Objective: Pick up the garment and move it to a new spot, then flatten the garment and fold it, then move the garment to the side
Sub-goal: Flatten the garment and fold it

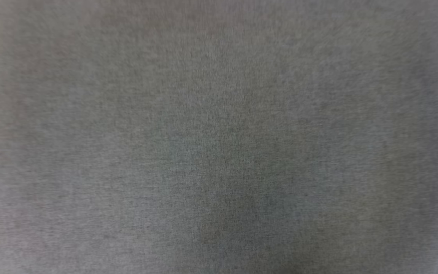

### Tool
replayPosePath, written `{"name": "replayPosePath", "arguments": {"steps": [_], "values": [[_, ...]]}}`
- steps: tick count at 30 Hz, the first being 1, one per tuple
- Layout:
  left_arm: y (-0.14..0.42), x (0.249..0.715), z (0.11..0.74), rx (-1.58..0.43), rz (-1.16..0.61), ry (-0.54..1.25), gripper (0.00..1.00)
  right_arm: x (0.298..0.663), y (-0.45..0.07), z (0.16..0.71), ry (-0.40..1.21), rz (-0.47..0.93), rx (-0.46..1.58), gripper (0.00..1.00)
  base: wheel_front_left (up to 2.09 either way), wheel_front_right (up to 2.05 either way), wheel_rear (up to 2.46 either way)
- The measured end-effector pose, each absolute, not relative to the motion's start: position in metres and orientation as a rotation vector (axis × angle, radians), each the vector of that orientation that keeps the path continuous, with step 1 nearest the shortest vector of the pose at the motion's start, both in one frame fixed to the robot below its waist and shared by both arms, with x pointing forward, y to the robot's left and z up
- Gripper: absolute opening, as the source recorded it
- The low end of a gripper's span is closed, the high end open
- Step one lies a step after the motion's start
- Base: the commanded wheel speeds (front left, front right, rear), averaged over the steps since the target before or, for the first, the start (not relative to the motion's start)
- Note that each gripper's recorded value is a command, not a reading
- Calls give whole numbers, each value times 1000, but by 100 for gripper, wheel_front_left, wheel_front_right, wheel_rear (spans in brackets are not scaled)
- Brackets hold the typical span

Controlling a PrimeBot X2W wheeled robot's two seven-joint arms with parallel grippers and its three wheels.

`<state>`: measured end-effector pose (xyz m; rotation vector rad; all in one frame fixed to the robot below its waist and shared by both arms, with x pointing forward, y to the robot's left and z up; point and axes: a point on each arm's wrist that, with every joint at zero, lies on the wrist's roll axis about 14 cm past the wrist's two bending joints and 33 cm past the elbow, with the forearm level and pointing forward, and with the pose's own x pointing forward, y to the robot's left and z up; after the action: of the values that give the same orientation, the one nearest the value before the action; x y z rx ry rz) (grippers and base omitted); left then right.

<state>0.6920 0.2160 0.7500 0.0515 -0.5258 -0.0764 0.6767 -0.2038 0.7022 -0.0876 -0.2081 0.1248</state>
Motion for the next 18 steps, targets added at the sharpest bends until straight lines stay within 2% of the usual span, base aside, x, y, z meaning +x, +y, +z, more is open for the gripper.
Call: {"name": "replayPosePath", "arguments": {"steps": [10,18], "values": [[221,743,633,41,-65,-359,0,733,-182,608,-105,182,-92,0,0,0,0],[226,746,570,9,-66,-261,0,747,-172,559,-34,212,-69,0,0,0,0]]}}
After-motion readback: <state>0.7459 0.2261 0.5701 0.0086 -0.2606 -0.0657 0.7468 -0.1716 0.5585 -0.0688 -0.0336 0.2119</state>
